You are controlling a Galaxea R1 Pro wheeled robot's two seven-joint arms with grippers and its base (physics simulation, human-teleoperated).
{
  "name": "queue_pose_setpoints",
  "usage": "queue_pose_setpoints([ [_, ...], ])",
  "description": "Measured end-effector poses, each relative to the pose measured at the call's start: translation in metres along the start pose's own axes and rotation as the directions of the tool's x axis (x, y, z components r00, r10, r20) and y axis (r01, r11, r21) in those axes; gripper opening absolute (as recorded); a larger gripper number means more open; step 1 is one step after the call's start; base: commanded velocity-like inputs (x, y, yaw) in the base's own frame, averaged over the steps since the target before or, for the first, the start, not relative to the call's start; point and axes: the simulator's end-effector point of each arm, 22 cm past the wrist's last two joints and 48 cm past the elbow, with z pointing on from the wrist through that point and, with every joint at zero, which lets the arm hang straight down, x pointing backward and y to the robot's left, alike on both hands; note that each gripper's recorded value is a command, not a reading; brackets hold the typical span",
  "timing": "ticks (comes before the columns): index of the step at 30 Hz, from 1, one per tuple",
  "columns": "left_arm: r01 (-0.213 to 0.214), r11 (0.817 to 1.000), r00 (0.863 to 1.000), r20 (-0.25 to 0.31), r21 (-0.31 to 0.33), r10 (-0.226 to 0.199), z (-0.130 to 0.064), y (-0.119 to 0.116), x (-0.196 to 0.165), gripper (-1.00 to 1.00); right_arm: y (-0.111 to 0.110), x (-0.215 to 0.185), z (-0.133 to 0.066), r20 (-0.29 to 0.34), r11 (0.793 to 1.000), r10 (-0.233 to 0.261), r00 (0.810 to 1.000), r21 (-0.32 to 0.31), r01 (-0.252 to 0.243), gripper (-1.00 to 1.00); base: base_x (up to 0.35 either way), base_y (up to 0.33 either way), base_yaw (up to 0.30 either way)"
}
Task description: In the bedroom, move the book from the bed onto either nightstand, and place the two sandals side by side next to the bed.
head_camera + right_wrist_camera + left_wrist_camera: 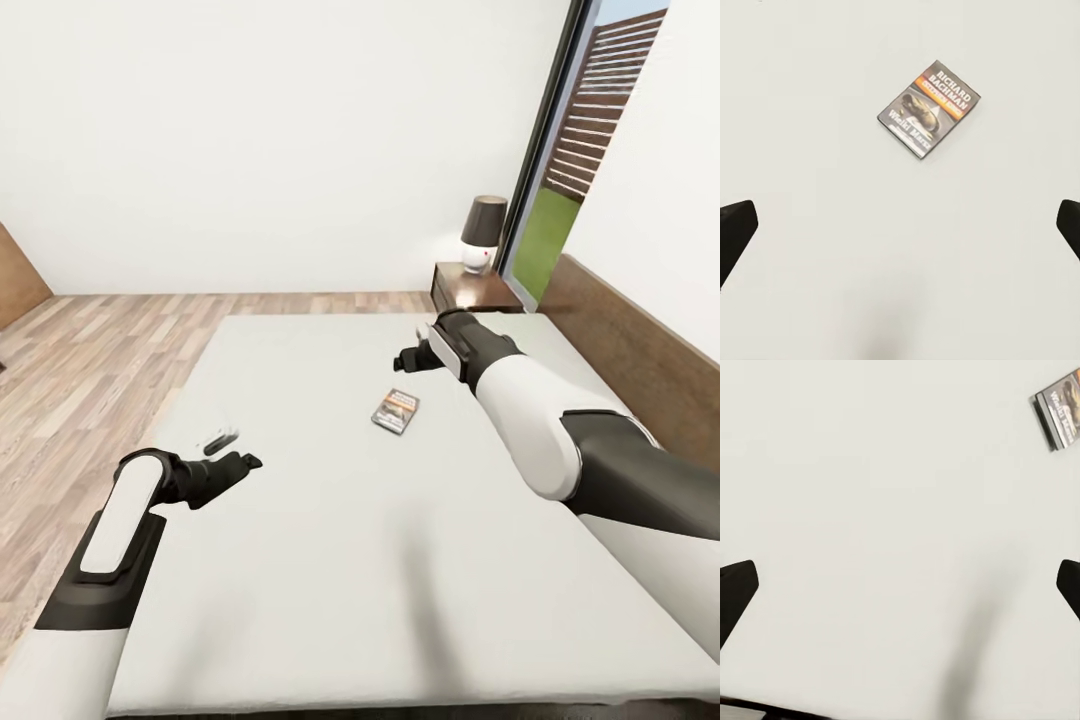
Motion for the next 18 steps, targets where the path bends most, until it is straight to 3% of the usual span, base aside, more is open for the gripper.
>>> queue_pose_setpoints([
  [18,0.005,1.0,1.0,-0.029,-0.002,-0.005,0.013,0.005,0.01,1.0,0.001,-0.004,0.018,0.048,1.0,0.006,0.999,-0.008,-0.006,1.0,0.0,0.0,0.0],
])
